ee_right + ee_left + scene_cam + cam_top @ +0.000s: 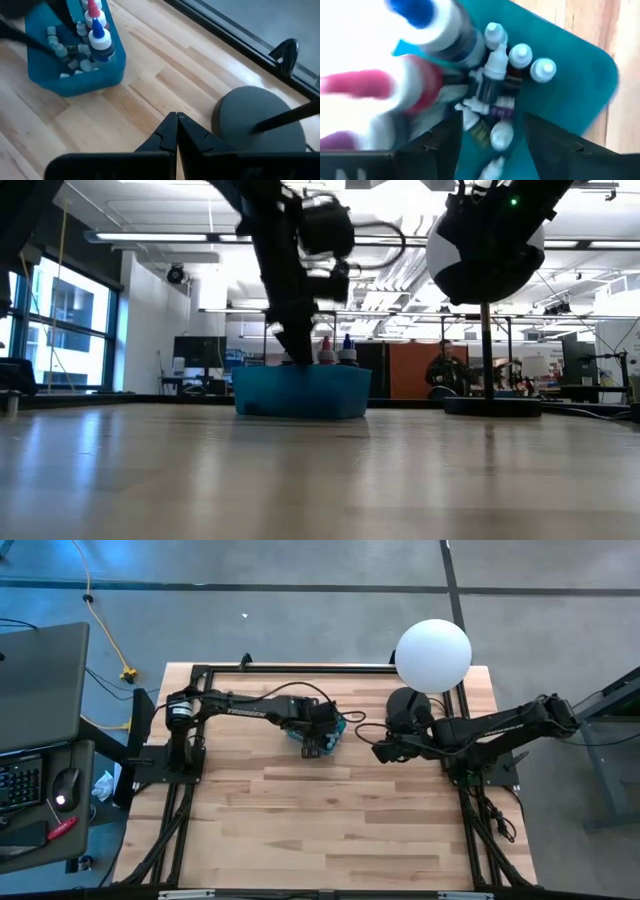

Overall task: Pick & Place food coloring
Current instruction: Return to Home Position

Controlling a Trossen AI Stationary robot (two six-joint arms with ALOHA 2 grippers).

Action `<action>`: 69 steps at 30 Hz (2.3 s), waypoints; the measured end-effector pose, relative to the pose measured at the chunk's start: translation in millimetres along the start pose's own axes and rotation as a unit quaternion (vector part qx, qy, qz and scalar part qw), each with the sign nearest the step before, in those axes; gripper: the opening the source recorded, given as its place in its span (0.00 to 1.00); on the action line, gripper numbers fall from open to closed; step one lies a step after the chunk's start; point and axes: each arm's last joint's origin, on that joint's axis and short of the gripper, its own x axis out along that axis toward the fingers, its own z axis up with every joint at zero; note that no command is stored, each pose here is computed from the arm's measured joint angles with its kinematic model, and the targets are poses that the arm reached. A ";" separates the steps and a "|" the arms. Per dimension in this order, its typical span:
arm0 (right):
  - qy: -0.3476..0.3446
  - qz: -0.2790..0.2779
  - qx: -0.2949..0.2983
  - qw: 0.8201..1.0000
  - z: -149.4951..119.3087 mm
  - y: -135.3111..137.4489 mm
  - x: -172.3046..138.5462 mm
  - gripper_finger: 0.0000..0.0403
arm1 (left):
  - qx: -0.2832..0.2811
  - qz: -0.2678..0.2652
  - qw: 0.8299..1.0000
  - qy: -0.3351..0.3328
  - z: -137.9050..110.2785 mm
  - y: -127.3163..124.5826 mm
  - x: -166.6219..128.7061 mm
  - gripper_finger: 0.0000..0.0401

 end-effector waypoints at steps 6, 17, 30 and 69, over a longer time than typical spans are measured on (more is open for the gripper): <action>0.001 0.013 -0.031 0.999 5.1 1.0 -4.3 0.00 | -0.021 0.018 0.998 0.064 -0.4 10.7 -56.2 0.51; -0.116 0.169 -0.078 0.976 42.2 -39.1 -95.0 0.00 | -0.096 0.031 0.994 -0.048 -70.1 20.9 -197.6 0.51; -0.194 0.351 -0.162 0.902 -58.2 -65.0 -48.4 0.00 | -0.151 -0.030 0.931 -0.331 -210.2 -20.0 -159.2 0.51; -0.404 0.453 -0.123 0.785 -117.7 -92.0 -11.1 0.00 | -0.131 -0.078 0.836 -0.526 -264.3 -46.1 -78.4 0.51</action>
